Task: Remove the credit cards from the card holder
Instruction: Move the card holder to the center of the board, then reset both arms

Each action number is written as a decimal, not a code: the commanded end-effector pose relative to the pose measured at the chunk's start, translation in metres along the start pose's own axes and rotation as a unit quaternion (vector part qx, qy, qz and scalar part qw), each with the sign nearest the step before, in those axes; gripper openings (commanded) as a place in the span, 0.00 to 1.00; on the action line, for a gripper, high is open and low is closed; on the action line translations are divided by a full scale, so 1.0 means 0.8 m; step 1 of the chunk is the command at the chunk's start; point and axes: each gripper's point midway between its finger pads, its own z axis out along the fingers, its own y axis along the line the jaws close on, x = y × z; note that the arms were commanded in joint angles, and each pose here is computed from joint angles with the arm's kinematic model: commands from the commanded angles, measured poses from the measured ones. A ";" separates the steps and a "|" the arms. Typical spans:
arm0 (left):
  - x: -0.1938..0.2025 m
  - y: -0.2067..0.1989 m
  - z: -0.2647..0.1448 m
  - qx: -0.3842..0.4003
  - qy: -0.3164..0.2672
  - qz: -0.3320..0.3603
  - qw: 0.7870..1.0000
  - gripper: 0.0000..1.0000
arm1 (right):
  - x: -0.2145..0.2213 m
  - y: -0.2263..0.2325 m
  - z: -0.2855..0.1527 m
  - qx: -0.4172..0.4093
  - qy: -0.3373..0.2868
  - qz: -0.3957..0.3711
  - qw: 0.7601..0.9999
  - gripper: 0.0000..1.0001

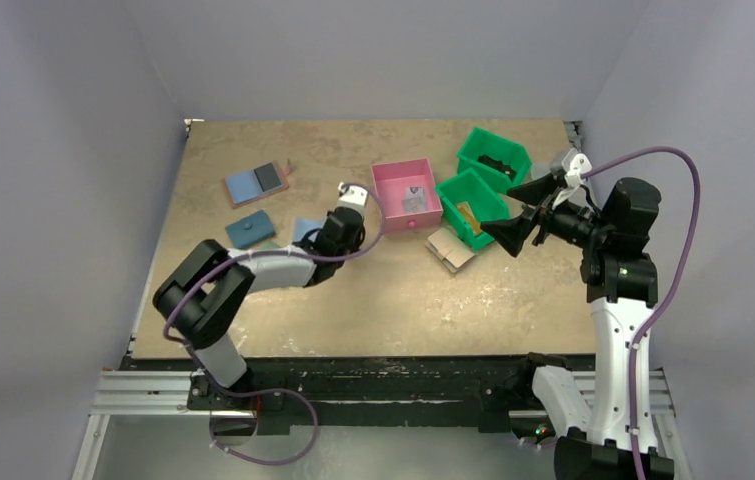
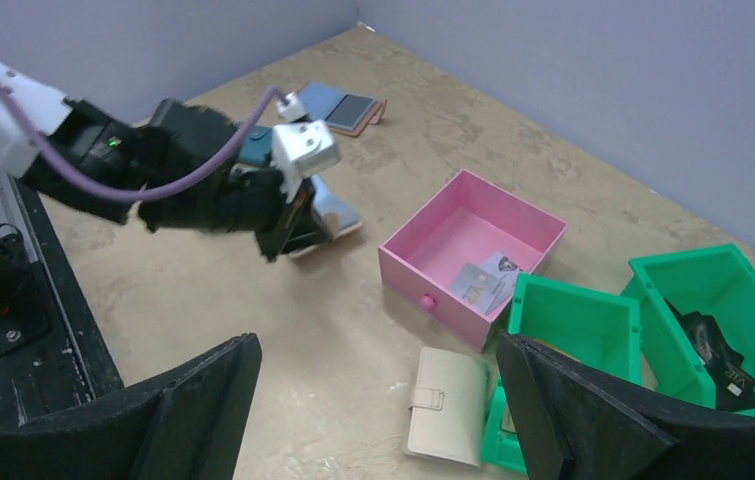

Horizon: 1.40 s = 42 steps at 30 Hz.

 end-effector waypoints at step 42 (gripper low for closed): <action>-0.279 0.167 -0.020 0.080 -0.126 -0.253 0.956 0.90 | 0.031 -0.134 -0.011 0.262 0.041 0.097 0.959 0.99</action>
